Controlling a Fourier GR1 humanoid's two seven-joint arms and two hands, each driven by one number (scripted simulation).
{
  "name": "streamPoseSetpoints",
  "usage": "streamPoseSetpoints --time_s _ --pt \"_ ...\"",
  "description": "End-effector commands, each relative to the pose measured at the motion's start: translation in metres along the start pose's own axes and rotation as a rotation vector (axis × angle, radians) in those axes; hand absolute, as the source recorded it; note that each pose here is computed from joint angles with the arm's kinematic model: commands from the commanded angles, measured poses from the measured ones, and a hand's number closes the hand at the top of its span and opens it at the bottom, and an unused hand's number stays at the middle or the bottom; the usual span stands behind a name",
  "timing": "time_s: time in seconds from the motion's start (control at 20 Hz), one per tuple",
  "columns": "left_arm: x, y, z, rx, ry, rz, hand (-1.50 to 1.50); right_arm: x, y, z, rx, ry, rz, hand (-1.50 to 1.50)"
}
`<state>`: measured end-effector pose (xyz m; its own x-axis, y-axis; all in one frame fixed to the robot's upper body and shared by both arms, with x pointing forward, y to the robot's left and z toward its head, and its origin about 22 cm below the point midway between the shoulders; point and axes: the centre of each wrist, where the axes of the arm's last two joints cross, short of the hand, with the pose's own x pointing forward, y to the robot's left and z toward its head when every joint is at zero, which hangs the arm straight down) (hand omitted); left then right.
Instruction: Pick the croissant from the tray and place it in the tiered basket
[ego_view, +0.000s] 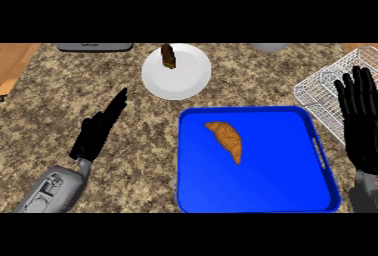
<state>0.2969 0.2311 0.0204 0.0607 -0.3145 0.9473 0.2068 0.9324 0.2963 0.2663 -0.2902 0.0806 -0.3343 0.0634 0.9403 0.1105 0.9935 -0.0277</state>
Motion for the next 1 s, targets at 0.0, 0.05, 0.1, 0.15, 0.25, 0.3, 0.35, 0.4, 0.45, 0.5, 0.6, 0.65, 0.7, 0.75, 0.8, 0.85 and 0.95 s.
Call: streamPoseSetpoints --time_s 0.0,0.05,0.1,0.15,0.25,0.3,0.35,0.4,0.45,0.5,0.6,0.65,0.7,0.75,0.8,0.85,0.95 --pt "-0.018 -0.001 0.007 0.049 0.025 0.028 0.00 0.017 -0.005 -0.026 0.056 -0.065 0.055 1.50" --pt "-0.026 -0.015 0.021 0.104 0.054 0.036 0.00 0.025 0.010 -0.024 0.119 -0.115 0.101 1.50" --pt "-0.034 0.003 0.024 0.141 0.067 0.049 0.00 0.025 0.022 -0.037 0.154 -0.186 0.153 1.50" --pt "-0.039 -0.004 0.030 0.171 0.115 0.072 0.00 0.038 0.022 -0.046 0.186 -0.229 0.197 1.50" --pt "-0.054 0.001 0.036 0.261 0.160 0.074 0.00 0.067 0.029 -0.062 0.303 -0.339 0.305 1.50" --pt "-0.062 -0.003 0.041 0.245 0.207 0.114 0.00 0.032 -0.046 -0.044 -0.085 -0.133 0.635 1.50" --pt "-0.070 -0.009 0.050 0.265 0.215 0.134 0.00 0.013 -0.016 -0.038 -0.252 -0.064 0.424 -1.50" --pt "-0.075 -0.016 0.055 0.267 0.218 0.138 0.00 -0.007 0.013 -0.030 -0.282 -0.005 0.255 -1.50" --pt "-0.074 -0.020 0.049 0.285 0.225 0.164 0.00 -0.001 0.037 -0.042 -0.263 -0.040 0.196 -1.50" --pt "-0.070 -0.033 0.054 0.292 0.213 0.146 0.00 -0.019 0.034 -0.024 -0.277 -0.075 0.189 -1.50" --pt "-0.070 -0.022 0.074 0.301 0.219 0.152 0.00 -0.009 0.036 -0.037 -0.203 -0.139 0.149 -1.50" --pt "-0.081 -0.028 0.055 0.304 0.221 0.177 0.00 -0.017 0.044 -0.032 -0.142 -0.146 0.139 -1.50" --pt "-0.063 -0.025 0.072 0.306 0.213 0.149 0.00 -0.007 0.028 -0.018 -0.099 -0.159 0.159 -1.50" --pt "-0.076 -0.005 0.077 0.322 0.211 0.165 0.00 0.014 0.038 -0.018 -0.064 -0.145 0.174 -1.50" --pt "-0.084 -0.027 0.080 0.306 0.210 0.166 0.00 0.003 0.045 -0.022 0.000 -0.125 0.226 -1.50" --pt "-0.094 -0.028 0.082 0.320 0.222 0.166 0.00 0.011 0.035 -0.013 0.025 -0.057 0.284 -1.50" --pt "-0.080 -0.027 0.077 0.301 0.214 0.181 0.00 0.023 0.033 -0.025 0.108 0.041 0.430 -1.50"
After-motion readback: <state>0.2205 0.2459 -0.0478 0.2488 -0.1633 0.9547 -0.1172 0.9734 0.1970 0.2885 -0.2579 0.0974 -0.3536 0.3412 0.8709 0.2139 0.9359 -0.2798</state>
